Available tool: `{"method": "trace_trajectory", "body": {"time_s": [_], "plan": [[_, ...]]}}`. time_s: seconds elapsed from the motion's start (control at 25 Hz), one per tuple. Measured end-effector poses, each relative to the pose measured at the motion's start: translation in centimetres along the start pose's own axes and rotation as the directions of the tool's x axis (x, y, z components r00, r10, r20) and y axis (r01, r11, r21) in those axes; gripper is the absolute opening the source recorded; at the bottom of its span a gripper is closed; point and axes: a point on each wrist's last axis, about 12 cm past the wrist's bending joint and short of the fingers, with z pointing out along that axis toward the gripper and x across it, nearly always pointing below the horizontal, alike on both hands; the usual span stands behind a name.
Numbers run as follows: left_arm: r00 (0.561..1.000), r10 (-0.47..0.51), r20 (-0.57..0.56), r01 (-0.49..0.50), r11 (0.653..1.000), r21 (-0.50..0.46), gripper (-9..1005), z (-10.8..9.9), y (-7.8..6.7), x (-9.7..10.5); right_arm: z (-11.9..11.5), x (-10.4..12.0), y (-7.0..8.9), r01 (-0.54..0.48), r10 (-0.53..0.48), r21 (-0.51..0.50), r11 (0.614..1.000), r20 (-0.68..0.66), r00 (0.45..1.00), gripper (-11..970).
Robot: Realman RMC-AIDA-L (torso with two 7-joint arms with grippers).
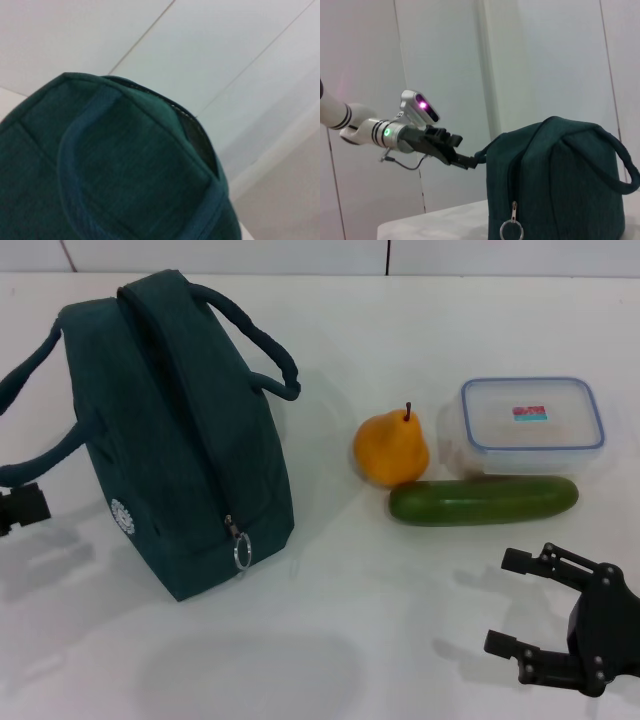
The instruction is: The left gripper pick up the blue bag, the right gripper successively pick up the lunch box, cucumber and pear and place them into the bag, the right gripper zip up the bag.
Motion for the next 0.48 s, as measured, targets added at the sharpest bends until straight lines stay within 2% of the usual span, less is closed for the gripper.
{"method": "trace_trajectory", "body": {"time_s": [0.08, 0.32, 0.48], "plan": [[0.999, -0.017, -0.028, 0.017, 1.000, 0.011, 752, 0.1, -0.1, -0.6, 0.0, 0.0, 0.0, 0.001, -0.001, 0.000, 1.000, 0.000, 1.000, 841], [0.967, -0.075, -0.245, 0.088, 0.995, 0.043, 740, 2.0, -0.1, -2.2, 0.1, -0.1, -0.1, 0.004, -0.004, -0.003, 1.000, 0.001, 1.000, 842], [0.957, -0.073, -0.282, 0.094, 0.994, 0.062, 733, 3.1, -0.2, -3.1, 0.1, -0.1, -0.2, 0.005, -0.005, -0.002, 1.000, 0.000, 1.000, 842]]}}
